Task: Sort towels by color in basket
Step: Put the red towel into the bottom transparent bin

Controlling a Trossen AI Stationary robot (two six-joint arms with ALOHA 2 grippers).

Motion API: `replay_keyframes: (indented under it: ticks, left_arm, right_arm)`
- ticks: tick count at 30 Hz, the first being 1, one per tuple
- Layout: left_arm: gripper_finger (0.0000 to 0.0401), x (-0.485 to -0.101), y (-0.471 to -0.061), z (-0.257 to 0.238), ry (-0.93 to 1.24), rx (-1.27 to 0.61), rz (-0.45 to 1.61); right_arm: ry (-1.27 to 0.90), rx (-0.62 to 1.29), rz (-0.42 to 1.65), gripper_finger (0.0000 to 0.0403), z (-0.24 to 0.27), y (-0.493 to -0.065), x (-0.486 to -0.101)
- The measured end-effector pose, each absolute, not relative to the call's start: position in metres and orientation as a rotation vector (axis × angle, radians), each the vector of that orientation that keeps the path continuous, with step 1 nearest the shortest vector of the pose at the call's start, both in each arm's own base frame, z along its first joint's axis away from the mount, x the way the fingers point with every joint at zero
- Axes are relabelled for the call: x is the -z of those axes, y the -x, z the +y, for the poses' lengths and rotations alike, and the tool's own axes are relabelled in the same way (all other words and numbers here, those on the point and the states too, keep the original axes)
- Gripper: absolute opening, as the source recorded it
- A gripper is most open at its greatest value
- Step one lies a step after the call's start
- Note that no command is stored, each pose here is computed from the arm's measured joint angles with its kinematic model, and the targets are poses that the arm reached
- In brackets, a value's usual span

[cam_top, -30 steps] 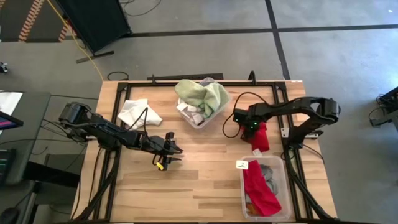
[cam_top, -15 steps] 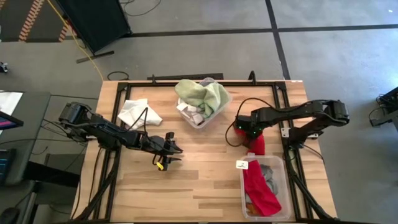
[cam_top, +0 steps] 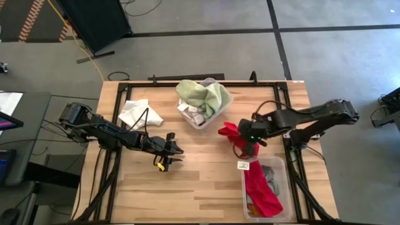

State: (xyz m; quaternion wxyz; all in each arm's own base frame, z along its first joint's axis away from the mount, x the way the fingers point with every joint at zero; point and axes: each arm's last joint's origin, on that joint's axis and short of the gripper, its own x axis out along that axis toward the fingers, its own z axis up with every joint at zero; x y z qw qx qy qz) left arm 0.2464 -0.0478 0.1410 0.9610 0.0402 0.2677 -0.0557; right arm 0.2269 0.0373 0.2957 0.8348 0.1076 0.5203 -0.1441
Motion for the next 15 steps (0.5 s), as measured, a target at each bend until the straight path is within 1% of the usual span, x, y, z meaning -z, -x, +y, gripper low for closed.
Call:
replay_keyframes:
  ticks: [7,11,15]
  left_arm:
    - [0.0185,-0.141,-0.246,-0.048,-0.081,0.113,0.542]
    - [0.0185,-0.141,-0.246,-0.048,-0.081,0.113,0.542]
    - [0.0185,-0.141,-0.246,-0.048,-0.081,0.113,0.542]
  right_arm:
    - [-0.249,0.143,0.97,0.0021,0.077,-0.214,-0.344]
    - [-0.289,0.079,0.972,0.0021,0.1,-0.199,-0.361]
    - [-0.38,0.045,0.988,0.0021,0.121,-0.18,-0.375]
